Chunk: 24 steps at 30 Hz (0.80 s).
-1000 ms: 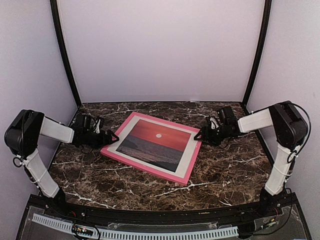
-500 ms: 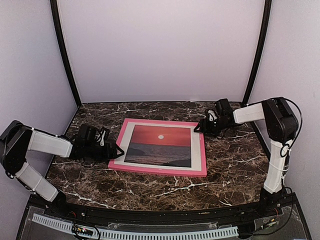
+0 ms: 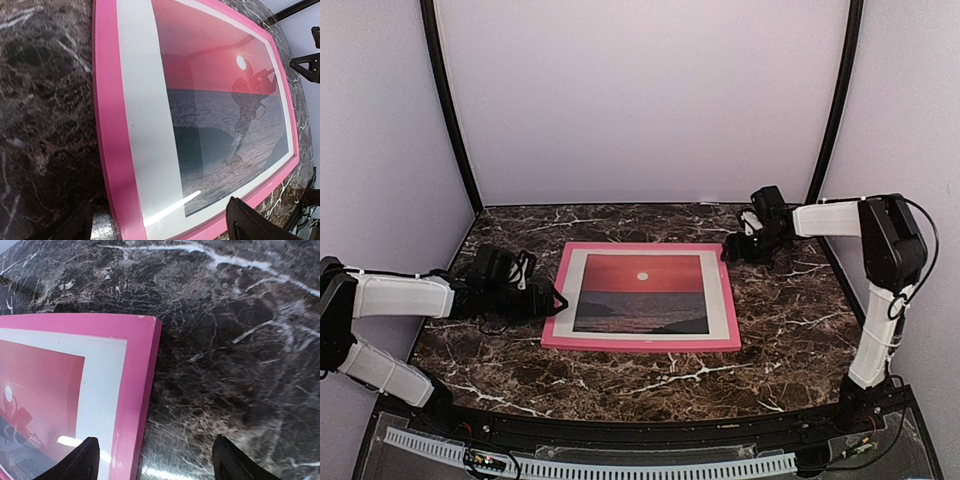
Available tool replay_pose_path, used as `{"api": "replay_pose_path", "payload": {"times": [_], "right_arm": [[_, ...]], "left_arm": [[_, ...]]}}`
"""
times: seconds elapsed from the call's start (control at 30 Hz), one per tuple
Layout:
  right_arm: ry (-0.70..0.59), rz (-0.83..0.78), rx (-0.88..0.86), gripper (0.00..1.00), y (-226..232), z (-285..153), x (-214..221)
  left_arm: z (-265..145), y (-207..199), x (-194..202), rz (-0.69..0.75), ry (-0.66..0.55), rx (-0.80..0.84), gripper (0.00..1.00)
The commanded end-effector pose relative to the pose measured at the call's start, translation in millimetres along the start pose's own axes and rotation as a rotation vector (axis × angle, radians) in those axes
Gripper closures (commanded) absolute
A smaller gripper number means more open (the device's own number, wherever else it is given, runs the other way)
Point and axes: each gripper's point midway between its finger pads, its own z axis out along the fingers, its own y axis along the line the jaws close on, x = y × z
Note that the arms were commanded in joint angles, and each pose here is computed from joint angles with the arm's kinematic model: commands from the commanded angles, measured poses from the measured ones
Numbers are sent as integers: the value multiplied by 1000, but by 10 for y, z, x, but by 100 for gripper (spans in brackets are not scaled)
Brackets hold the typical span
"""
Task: Put the photo into the frame
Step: Adjust the photo frame at the center of the board, then reset both arms
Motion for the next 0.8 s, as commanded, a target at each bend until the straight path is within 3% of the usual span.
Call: {"api": "replay_pose_path", "payload": {"times": [0.0,0.1,0.43,0.77], "right_arm": [[-98,-78,194,17,-228,-525,-151],[-140,-92,260,2,-297,-769,-184],[-249,-104,248,1,-210,-1174,-270],[-346,-47,366,1,-379,-1427,-395]], "left_arm": [[-192,15,-332,84,-86,-111,3],[-336,-9,-510,111,-135,-155,1],[-785,-1,-955,134,-271,-300,1],[-1179,70,-1319,141,-391,-442,1]]}}
